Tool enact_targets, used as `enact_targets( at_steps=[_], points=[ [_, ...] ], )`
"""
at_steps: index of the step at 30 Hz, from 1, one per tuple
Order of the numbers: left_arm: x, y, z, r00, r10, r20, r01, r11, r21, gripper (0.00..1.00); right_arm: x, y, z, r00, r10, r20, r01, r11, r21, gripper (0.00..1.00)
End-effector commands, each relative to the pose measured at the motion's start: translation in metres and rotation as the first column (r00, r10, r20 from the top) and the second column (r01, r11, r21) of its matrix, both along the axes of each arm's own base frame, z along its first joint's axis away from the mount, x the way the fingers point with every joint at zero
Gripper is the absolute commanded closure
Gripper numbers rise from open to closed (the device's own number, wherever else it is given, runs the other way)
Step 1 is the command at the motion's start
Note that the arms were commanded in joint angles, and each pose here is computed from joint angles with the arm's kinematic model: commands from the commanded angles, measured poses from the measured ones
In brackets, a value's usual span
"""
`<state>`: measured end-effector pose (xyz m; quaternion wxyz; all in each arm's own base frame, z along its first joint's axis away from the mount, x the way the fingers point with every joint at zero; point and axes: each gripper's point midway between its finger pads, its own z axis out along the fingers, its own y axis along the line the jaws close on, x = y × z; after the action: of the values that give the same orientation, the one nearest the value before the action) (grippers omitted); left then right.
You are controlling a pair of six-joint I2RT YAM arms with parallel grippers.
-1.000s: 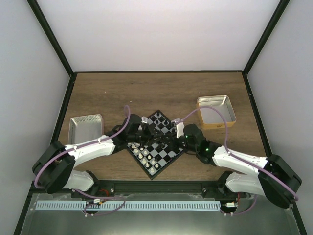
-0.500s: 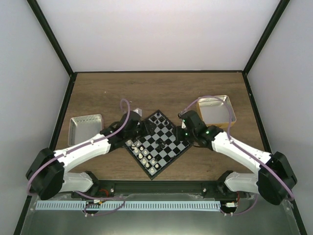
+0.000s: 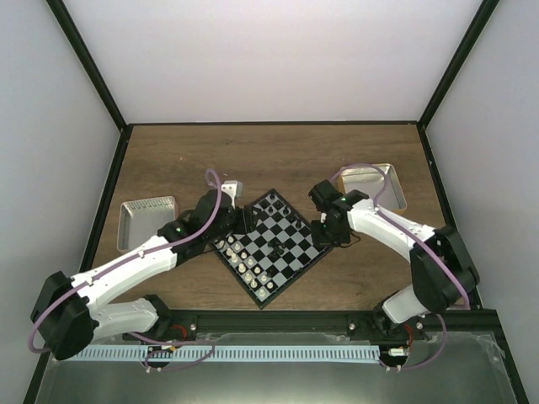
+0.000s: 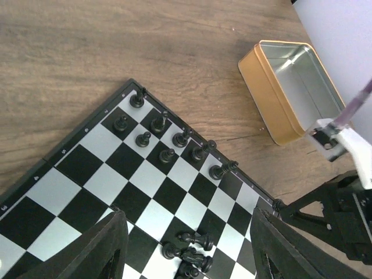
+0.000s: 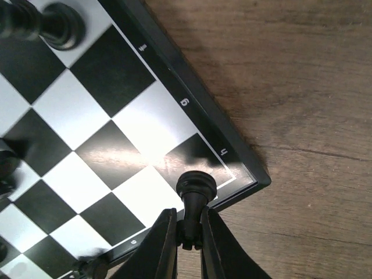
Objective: Set up the chess pieces on the board
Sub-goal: Place the chess piece on the chessboard.
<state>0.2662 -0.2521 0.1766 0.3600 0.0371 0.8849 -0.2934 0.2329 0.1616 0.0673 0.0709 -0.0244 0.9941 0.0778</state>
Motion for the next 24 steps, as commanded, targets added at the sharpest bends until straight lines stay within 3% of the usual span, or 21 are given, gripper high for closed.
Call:
enact_targets(
  at_steps=[1, 18, 24],
  points=[
    [0.001, 0.01, 0.005, 0.996, -0.029, 0.081, 0.023, 0.997, 0.074, 0.4, -0.003, -0.005, 0.001, 0.997, 0.014, -0.07, -0.017, 0.998, -0.055, 0.99],
    [0.0, 0.018, 0.004, 0.994, -0.034, 0.105, 0.023, 0.994, 0.106, 0.37, -0.001, 0.001, -0.013, 0.992, 0.019, -0.126, -0.027, 0.998, -0.057, 0.9],
    [-0.001, 0.018, 0.001, 0.995, -0.033, 0.099, 0.022, 0.994, 0.108, 0.37, 0.003, 0.003, -0.014, 0.993, 0.021, -0.115, -0.027, 0.998, -0.052, 0.76]
  ],
)
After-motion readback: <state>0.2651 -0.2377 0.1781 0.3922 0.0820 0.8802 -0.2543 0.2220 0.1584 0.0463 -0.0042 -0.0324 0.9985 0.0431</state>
